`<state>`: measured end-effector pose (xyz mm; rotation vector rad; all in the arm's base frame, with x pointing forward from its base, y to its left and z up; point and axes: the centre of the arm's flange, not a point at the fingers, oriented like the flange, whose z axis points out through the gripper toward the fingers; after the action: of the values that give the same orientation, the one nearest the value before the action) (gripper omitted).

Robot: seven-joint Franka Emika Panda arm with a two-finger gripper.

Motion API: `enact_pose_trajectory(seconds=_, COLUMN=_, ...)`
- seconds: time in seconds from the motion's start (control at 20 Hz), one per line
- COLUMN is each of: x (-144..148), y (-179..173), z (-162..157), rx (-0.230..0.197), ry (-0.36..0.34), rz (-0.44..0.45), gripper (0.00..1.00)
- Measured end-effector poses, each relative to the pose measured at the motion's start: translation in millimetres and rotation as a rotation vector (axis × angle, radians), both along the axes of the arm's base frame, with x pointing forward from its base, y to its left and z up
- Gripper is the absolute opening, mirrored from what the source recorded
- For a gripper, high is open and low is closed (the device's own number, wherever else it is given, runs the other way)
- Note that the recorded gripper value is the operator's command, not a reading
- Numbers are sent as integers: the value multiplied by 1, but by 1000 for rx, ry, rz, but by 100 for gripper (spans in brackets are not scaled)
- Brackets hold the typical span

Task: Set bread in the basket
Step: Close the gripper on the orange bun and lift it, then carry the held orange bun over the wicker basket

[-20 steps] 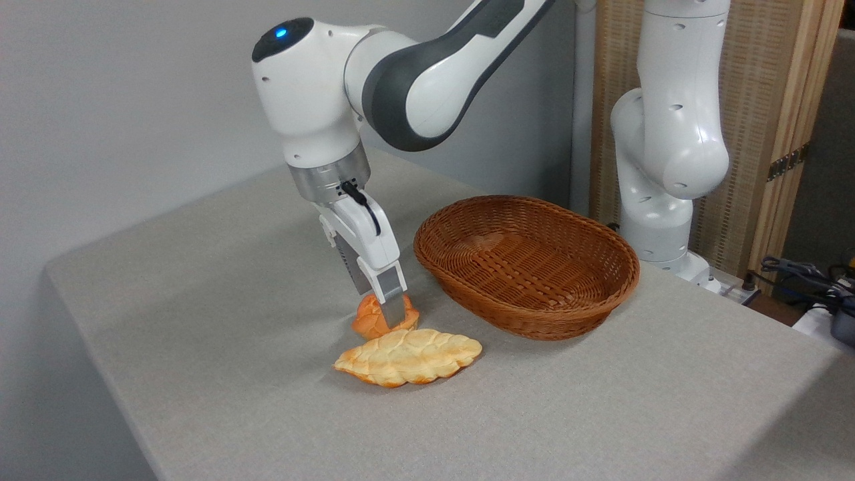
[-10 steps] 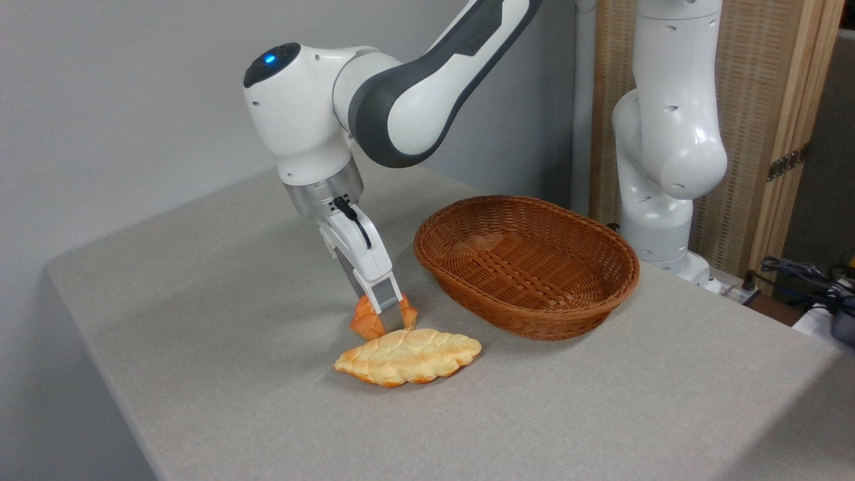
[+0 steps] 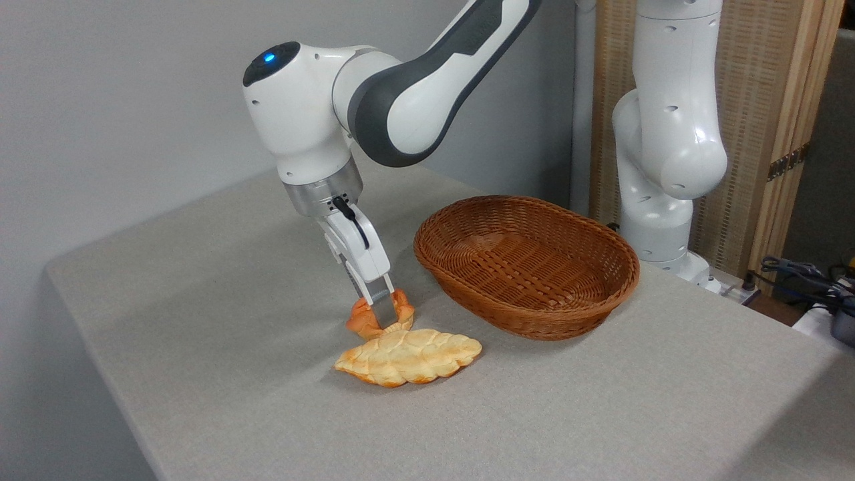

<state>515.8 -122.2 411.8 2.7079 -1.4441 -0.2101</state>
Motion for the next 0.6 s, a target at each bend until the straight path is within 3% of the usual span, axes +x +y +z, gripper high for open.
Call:
enact_pose_trajectory(seconds=0.15, x=1, y=-1, z=10, rx=-9, ry=-19, rz=-1, gripper=53)
enact_pose_trajectory(seconds=0.4, x=-6, y=-4, z=55, rx=-54, ry=-79, rz=-15, gripper=55)
enact_pose_trajectory(seconds=0.6, x=-28, y=-2, z=87, rx=-60, ry=-6, rz=-36, gripper=67)
